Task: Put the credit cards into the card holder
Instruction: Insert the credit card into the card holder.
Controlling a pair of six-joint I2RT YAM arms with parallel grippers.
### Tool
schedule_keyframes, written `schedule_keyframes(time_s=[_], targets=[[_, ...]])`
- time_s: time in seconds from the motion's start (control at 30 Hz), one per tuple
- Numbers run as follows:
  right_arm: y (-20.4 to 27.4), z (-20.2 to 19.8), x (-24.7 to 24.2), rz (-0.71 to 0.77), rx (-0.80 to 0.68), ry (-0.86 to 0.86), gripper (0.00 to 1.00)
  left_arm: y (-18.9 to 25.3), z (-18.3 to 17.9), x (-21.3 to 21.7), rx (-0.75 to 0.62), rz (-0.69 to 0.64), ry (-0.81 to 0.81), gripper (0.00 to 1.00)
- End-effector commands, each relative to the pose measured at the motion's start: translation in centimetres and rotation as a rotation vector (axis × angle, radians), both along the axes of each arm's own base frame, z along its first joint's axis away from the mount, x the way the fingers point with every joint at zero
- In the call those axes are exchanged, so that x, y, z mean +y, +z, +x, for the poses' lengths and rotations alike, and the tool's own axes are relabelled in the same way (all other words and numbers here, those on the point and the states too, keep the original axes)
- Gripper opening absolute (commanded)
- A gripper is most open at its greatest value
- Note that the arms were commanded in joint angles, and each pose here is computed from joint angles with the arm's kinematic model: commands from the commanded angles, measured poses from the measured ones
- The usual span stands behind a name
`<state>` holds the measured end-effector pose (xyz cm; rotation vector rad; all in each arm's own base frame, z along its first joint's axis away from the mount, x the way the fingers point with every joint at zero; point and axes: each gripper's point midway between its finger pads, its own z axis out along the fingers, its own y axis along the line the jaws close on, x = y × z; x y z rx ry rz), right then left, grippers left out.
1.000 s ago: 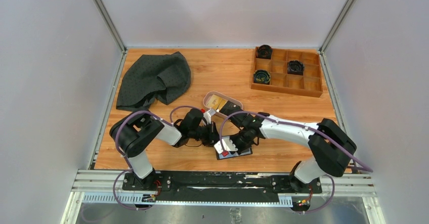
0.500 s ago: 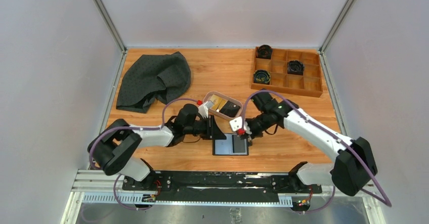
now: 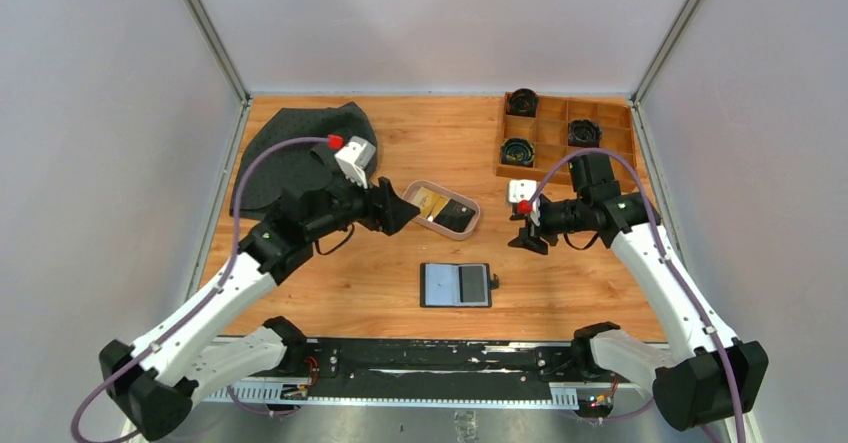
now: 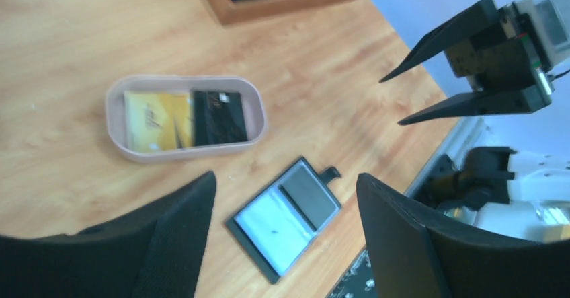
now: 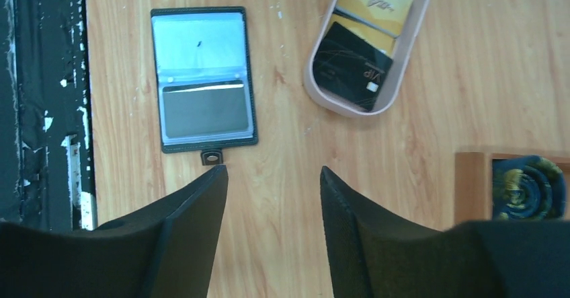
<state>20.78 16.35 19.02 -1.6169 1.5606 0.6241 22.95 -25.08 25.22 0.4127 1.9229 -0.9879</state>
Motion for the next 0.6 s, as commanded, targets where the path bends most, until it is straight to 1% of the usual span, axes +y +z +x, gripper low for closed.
schedule_keyframes(time_s=[0.0,0.07,0.1,0.2,0.27,0.37,0.47,0.57], targets=[[2.7,0.2,0.1,0.067,0.064,-0.074,0.62,0.7,0.7,5.7,-0.123,0.28,0.145,0.87],[3.9,0.5,0.4,0.093,0.066,-0.077,0.68,1.8,0.9,7.0,-0.169,0.323,0.181,0.97],[4.6,0.6,0.7,0.109,0.065,-0.074,0.71,2.1,1.1,7.7,-0.189,0.347,0.21,1.0],[6.8,1.0,1.4,0.157,0.064,-0.065,0.78,2.4,1.6,9.5,-0.237,0.409,0.273,1.0],[8.2,1.5,1.8,0.182,0.073,-0.069,0.89,2.1,1.8,10.6,-0.254,0.443,0.318,1.0],[10.0,2.5,2.6,0.225,0.113,-0.072,0.99,1.0,1.9,11.7,-0.273,0.485,0.347,1.0],[10.7,3.6,3.3,0.249,0.183,-0.087,1.0,-0.7,1.7,12.2,-0.281,0.509,0.354,1.0],[10.2,4.8,3.7,0.244,0.231,-0.092,1.0,-2.2,1.6,12.9,-0.28,0.537,0.367,1.0]])
